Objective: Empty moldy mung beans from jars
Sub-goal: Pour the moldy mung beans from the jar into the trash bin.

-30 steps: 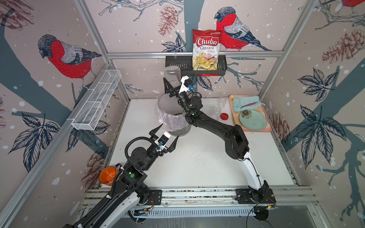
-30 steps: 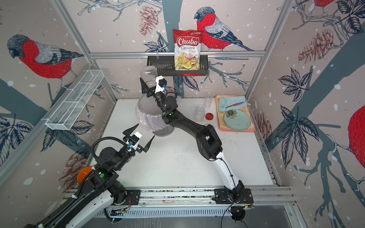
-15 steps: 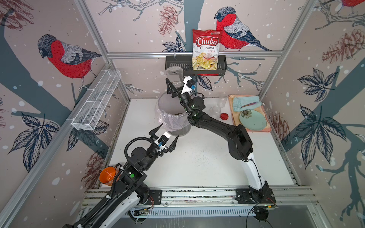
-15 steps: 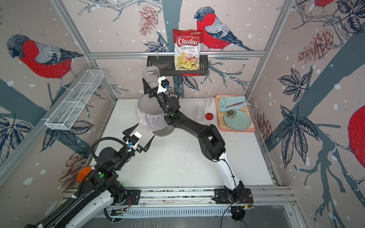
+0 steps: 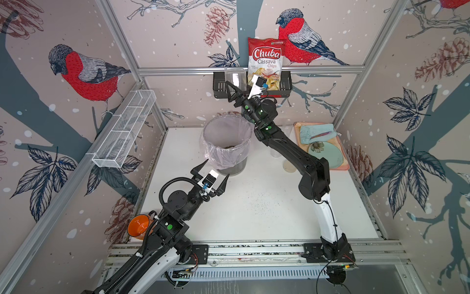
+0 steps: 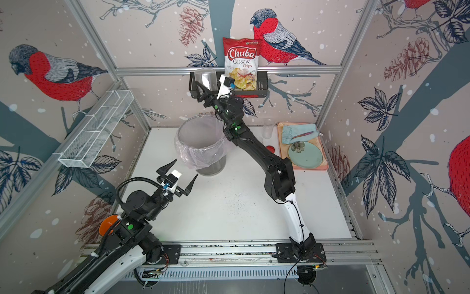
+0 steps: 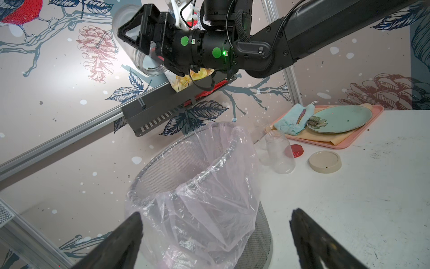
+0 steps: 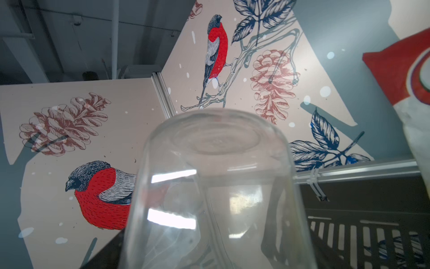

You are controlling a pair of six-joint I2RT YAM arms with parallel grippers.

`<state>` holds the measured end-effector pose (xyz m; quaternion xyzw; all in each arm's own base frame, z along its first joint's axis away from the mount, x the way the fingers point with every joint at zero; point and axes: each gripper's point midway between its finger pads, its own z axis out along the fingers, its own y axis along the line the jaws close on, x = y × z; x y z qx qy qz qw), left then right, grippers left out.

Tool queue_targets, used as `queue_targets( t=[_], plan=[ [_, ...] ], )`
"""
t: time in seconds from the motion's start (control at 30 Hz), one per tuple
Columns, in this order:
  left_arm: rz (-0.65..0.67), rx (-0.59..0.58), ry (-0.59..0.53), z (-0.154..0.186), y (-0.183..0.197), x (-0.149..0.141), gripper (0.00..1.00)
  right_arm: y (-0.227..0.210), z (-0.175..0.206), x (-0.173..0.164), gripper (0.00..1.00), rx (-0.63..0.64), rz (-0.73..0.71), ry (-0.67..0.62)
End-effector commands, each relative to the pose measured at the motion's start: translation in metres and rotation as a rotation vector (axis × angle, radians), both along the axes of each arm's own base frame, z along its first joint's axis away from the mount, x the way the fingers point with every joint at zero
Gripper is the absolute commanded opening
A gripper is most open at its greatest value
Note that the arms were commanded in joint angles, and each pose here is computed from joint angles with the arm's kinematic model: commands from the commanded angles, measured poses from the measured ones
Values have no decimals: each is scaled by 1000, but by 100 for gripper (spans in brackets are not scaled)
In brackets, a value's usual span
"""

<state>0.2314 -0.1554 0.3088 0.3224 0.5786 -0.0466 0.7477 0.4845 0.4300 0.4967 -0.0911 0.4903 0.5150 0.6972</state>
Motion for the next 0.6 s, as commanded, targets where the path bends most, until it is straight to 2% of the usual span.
queue_targets(
  t=[0.0, 0.17, 0.4, 0.57],
  plan=[
    [-7, -25, -38, 11, 1, -3, 96, 15, 10, -26, 20, 18, 232, 89],
    [-7, -34, -44, 14, 2, -5, 96, 18, 14, -41, 20, -1, 332, 107],
    [-11, -40, -41, 14, 2, -6, 96, -8, 11, -40, 20, 162, 611, 171],
    [-15, -42, -41, 14, 2, -6, 96, -3, 4, -38, 20, 168, 702, 180]
  ],
)
